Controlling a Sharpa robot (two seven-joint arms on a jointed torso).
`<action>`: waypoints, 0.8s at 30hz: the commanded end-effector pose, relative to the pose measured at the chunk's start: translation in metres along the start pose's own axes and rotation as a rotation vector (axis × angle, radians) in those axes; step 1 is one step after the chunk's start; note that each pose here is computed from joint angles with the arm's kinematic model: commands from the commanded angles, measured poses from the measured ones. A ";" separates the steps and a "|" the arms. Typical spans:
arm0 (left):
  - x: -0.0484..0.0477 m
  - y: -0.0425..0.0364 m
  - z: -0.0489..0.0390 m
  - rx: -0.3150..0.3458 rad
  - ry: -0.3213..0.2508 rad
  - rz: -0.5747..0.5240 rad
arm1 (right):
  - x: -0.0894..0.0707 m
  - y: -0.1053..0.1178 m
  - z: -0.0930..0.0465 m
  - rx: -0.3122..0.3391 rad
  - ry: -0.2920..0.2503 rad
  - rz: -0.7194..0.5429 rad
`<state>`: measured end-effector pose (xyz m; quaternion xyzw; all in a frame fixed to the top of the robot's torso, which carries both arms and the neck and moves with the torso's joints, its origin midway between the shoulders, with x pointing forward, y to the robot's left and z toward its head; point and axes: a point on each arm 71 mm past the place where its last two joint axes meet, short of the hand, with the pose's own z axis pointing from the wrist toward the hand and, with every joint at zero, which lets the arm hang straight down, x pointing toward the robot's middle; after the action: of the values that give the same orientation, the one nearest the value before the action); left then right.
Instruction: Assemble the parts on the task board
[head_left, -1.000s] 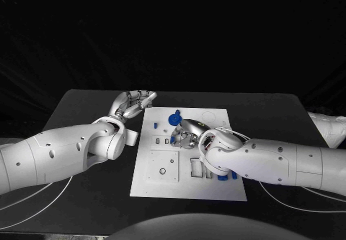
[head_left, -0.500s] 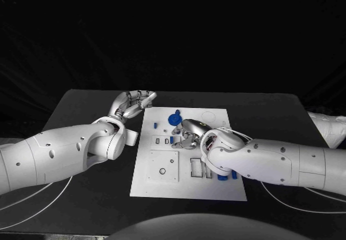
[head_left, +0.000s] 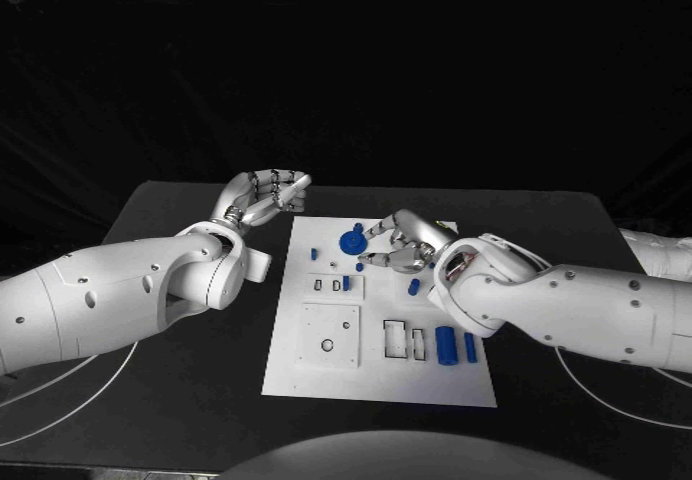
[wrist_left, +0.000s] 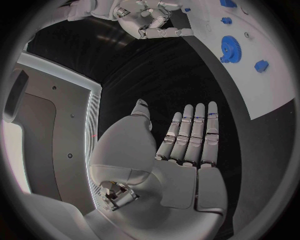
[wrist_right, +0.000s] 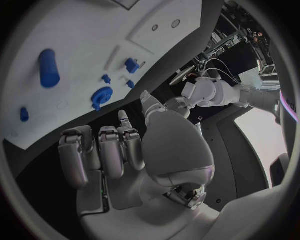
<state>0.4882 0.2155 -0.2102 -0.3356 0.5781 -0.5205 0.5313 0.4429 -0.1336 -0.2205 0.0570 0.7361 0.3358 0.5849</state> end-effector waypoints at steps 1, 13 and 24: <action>0.0006 -0.0090 0.0077 -0.041 0.082 0.067 | -0.021 0.001 -0.005 -0.031 -0.015 0.138; 0.0016 -0.0448 0.0369 -0.204 0.356 0.444 | -0.066 -0.024 -0.027 0.054 0.041 0.283; 0.0210 -0.0337 0.0288 -0.408 0.546 0.711 | -0.070 -0.041 -0.037 0.113 0.053 0.304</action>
<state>0.5105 0.1799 -0.1711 -0.1167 0.8185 -0.3322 0.4540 0.4454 -0.2154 -0.1797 0.1894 0.7430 0.3715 0.5235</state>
